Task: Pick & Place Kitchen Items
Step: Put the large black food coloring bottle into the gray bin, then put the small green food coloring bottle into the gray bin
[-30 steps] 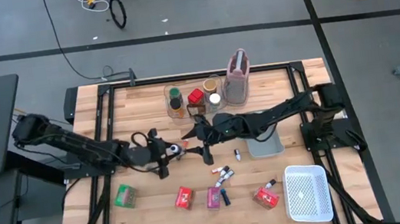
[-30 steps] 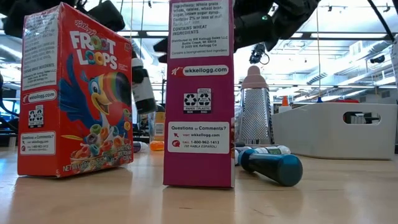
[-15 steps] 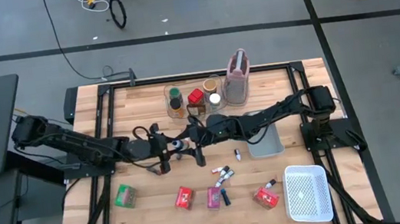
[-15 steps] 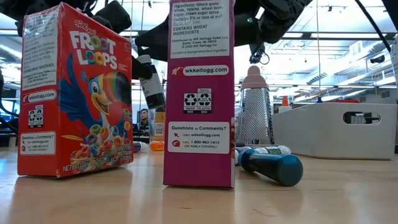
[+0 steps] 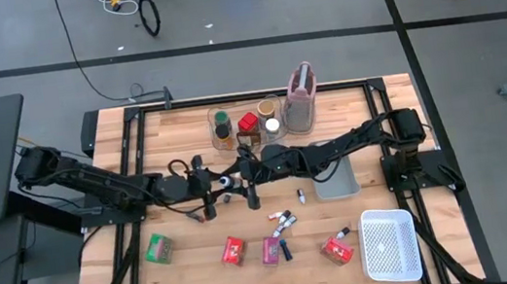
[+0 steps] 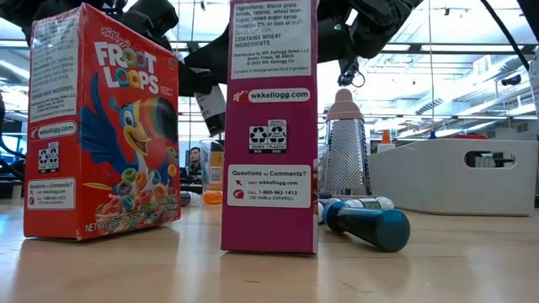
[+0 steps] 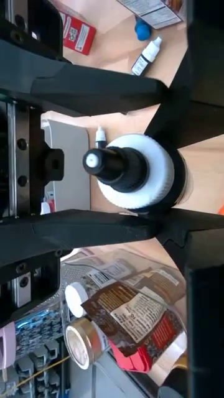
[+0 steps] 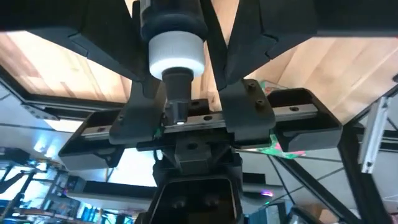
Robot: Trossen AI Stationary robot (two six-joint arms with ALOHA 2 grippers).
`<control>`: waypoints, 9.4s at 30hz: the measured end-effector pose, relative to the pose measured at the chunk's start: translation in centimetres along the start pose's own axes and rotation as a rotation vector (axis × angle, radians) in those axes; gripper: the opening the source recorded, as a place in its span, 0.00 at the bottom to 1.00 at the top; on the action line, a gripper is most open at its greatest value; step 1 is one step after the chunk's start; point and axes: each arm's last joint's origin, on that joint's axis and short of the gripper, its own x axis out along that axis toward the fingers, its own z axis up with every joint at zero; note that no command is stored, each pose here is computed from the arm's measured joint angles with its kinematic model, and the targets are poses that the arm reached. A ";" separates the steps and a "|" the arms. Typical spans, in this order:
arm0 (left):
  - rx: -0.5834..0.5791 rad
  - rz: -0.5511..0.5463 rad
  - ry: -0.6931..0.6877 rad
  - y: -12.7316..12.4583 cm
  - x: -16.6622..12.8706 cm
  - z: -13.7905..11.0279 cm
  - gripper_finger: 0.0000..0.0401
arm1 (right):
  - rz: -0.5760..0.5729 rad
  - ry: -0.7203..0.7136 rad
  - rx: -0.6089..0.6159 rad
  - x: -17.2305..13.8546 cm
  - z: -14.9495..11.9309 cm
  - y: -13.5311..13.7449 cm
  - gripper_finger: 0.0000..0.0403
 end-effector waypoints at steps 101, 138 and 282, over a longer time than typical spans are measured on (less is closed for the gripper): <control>-0.052 0.088 0.003 0.3 0.0 -0.1 0.66 | -1.090 0.155 0.383 -22.1 -12.2 2.3 0.47; -0.101 0.107 0.006 0.3 0.0 -0.1 0.66 | -0.312 0.107 0.143 -13.0 -0.3 3.5 0.51; -0.077 0.071 0.020 0.2 0.0 -0.2 0.66 | -0.224 1.035 0.255 -8.0 -3.2 -0.3 0.21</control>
